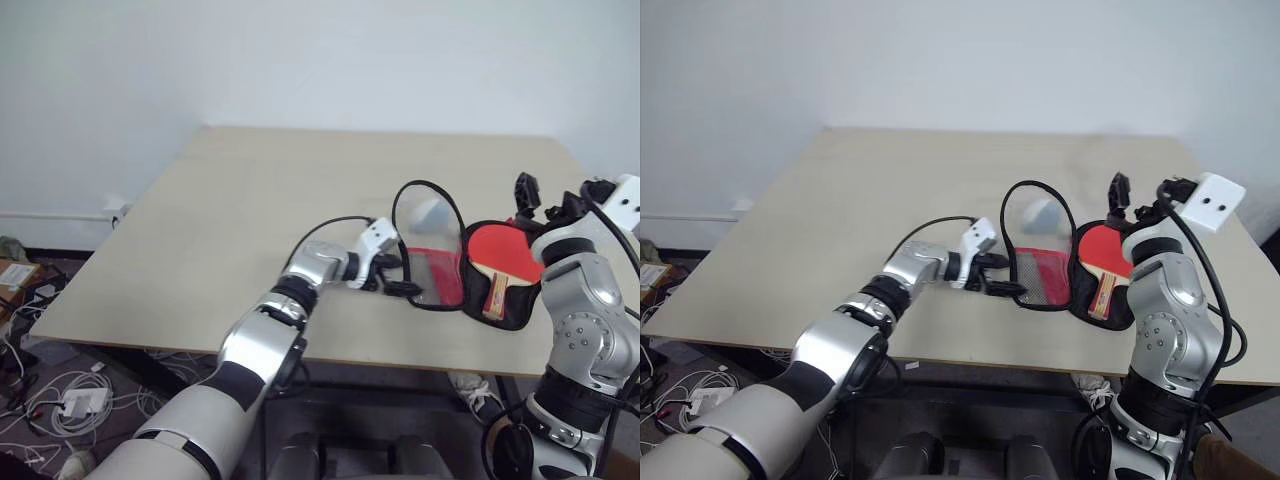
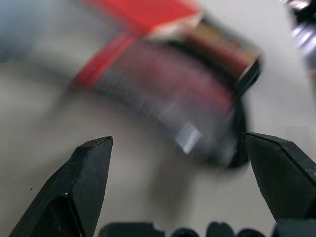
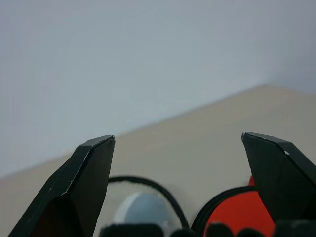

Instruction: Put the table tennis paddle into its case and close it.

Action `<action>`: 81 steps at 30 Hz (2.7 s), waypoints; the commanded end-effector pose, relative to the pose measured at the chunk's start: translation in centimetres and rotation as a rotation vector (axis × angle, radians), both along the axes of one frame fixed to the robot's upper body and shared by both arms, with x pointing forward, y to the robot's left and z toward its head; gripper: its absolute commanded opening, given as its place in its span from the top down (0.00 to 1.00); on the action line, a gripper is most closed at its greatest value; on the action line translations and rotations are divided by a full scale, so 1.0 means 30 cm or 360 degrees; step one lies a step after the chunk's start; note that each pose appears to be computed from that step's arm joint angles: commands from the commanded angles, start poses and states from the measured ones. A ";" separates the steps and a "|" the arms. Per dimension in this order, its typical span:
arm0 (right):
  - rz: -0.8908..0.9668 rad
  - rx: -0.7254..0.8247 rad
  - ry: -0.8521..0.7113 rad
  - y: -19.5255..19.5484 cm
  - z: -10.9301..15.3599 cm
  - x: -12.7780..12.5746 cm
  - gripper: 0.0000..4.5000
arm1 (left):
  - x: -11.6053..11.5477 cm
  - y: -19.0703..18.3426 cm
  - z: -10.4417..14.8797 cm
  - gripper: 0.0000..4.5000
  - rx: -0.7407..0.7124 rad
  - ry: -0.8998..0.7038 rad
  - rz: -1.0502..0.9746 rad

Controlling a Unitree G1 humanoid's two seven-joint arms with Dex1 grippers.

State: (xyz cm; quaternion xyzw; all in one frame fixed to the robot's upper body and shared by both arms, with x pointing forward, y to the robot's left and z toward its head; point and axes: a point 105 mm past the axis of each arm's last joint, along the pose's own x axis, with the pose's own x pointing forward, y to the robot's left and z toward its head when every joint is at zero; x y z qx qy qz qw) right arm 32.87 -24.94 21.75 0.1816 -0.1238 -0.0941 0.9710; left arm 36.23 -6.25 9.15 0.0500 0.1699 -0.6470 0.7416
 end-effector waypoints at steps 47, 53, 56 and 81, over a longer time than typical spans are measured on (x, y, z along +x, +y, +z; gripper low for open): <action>-0.0426 0.0159 -0.0241 -0.200 0.053 -0.112 0.01 | -0.526 -0.478 0.007 0.00 -0.0441 -0.0061 -0.0716; -0.0312 0.0056 -0.0137 -0.153 0.027 -0.078 0.01 | -0.375 -0.420 0.064 0.00 -0.0500 -0.0107 -0.0464; -0.0251 0.0027 -0.0094 -0.131 0.015 -0.059 0.01 | -0.304 -0.368 0.084 0.00 -0.0507 -0.0111 -0.0385; 0.0481 -0.0307 0.0243 0.227 -0.034 0.129 0.01 | 0.018 0.315 0.124 0.00 -0.0346 -0.0141 0.0116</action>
